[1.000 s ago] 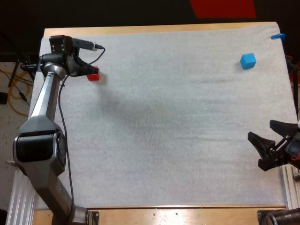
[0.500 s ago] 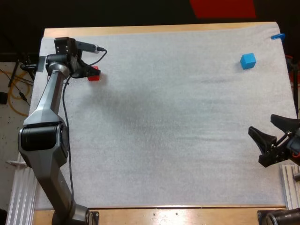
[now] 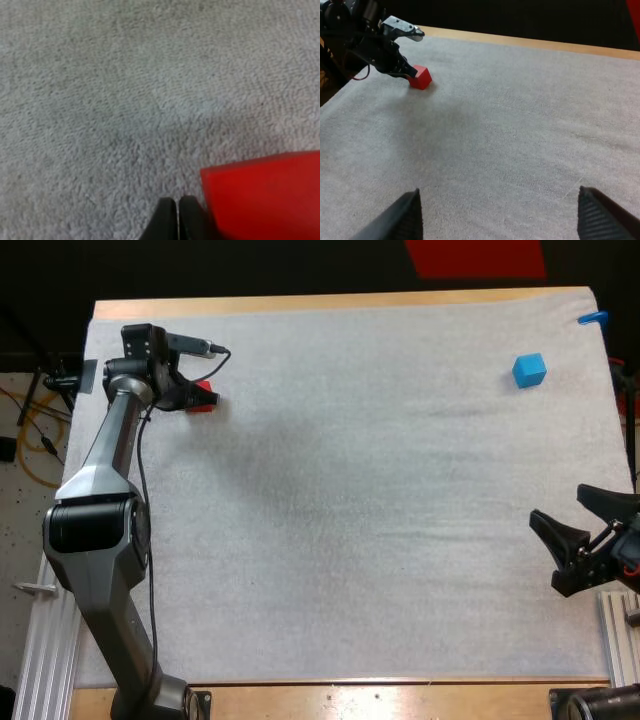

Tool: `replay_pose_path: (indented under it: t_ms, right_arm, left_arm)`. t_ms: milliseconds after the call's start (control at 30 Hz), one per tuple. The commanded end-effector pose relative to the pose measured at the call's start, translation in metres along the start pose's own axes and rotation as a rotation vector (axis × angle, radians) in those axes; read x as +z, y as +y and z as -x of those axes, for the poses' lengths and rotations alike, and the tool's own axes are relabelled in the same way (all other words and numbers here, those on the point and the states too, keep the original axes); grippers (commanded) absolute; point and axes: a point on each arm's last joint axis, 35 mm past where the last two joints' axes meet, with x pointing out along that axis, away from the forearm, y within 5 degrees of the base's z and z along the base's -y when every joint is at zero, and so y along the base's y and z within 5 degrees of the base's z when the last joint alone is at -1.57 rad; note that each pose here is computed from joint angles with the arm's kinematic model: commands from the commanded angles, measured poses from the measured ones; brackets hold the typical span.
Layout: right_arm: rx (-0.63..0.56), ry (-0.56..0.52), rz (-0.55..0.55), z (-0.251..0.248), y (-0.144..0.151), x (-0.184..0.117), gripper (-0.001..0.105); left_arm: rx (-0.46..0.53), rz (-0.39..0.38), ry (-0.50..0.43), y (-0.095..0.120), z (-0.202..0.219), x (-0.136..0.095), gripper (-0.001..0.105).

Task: Stack red cube on blue cube

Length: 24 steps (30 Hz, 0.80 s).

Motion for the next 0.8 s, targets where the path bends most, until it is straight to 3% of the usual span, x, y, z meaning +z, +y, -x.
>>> replay_pose_path:
  t_ms: [0,267,500,767]
  right_arm:
    - [0.000,-0.017,0.007,0.003,0.000,0.003,0.063]
    - [0.000,-0.017,0.010,0.003,0.000,0.003,0.063]
    - [0.000,-0.017,0.010,0.003,0.000,0.003,0.063]
    - [0.000,-0.017,0.010,0.003,0.000,0.003,0.063]
  left_arm:
    - [-0.020,0.008,-0.036,-0.005,0.003,0.006,0.000]
    - [-0.115,-0.030,-0.036,-0.028,-0.002,0.005,0.000]
    - [-0.164,-0.128,-0.022,-0.069,-0.003,0.002,0.000]
    - [-0.287,-0.216,-0.011,-0.121,-0.001,-0.006,0.000]
